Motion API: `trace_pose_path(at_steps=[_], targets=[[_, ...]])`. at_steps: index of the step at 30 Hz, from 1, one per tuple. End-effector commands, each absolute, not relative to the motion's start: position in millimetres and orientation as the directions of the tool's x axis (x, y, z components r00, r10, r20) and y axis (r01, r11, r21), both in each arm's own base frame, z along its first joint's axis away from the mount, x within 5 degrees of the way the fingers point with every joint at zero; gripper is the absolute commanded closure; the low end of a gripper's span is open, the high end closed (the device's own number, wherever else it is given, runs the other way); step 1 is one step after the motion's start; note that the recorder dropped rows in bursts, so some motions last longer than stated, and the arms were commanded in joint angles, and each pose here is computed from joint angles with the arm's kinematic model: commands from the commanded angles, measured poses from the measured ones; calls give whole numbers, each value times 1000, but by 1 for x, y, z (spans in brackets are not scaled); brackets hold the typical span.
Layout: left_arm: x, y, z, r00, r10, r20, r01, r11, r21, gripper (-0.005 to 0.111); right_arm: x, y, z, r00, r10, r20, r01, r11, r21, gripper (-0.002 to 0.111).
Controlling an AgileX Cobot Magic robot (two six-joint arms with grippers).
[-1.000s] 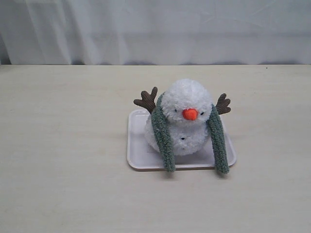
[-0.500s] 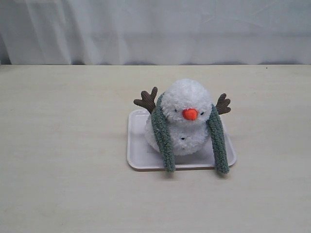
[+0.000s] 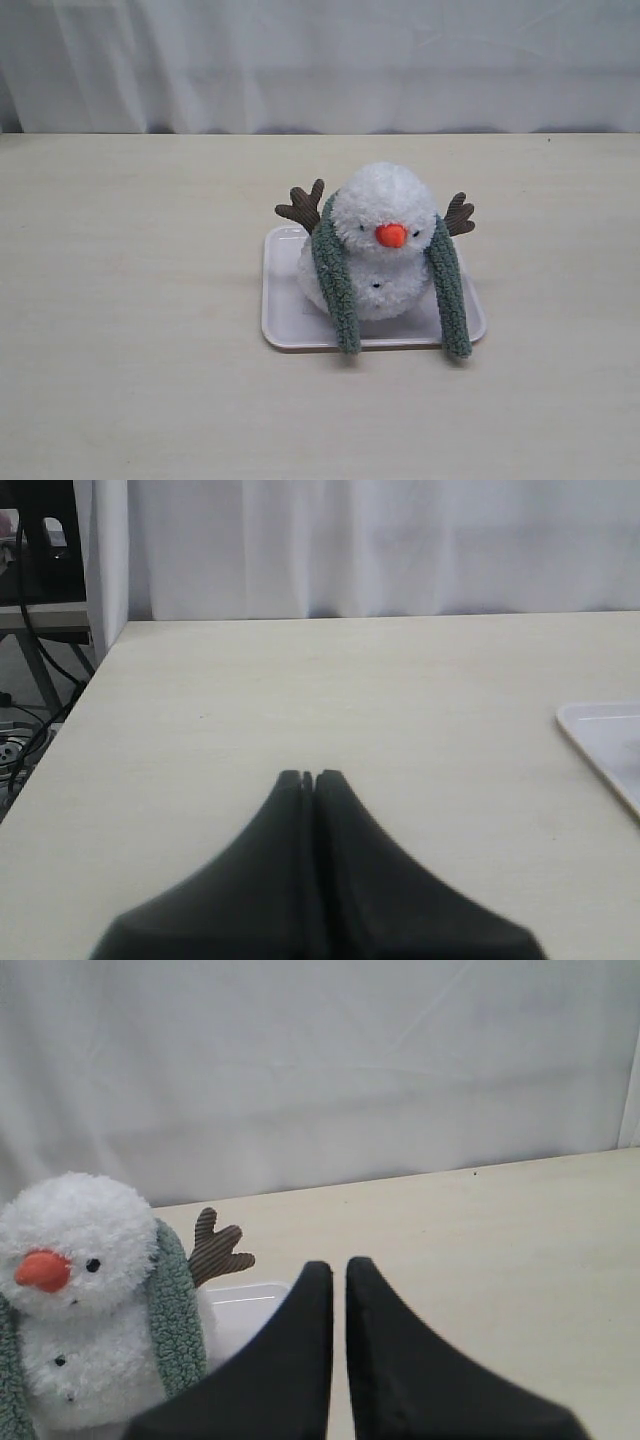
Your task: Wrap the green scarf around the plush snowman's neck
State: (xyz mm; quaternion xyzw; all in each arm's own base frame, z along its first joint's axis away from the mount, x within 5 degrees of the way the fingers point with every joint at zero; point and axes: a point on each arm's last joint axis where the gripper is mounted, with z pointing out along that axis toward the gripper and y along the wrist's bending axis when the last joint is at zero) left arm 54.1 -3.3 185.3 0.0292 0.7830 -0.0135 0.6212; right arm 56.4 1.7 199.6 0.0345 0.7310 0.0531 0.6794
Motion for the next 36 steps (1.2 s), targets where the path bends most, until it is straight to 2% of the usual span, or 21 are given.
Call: trace_pose_path(at_steps=[1, 17, 25, 36], targets=[[54, -3, 185, -219, 24, -975, 58, 998, 11, 107, 56, 1, 198, -78, 113, -991, -16, 993, 115, 104], [54, -3, 185, -219, 24, -975, 58, 998, 11, 107, 56, 1, 198, -81, 113, -990, -15, 993, 115, 104], [54, -3, 185, -219, 24, -975, 58, 998, 11, 107, 55, 1, 187, -200, 110, -974, 0, 994, 113, 104], [54, -3, 185, -219, 24, -975, 58, 998, 11, 107, 55, 1, 187, -202, 110, -973, 0, 994, 113, 104]])
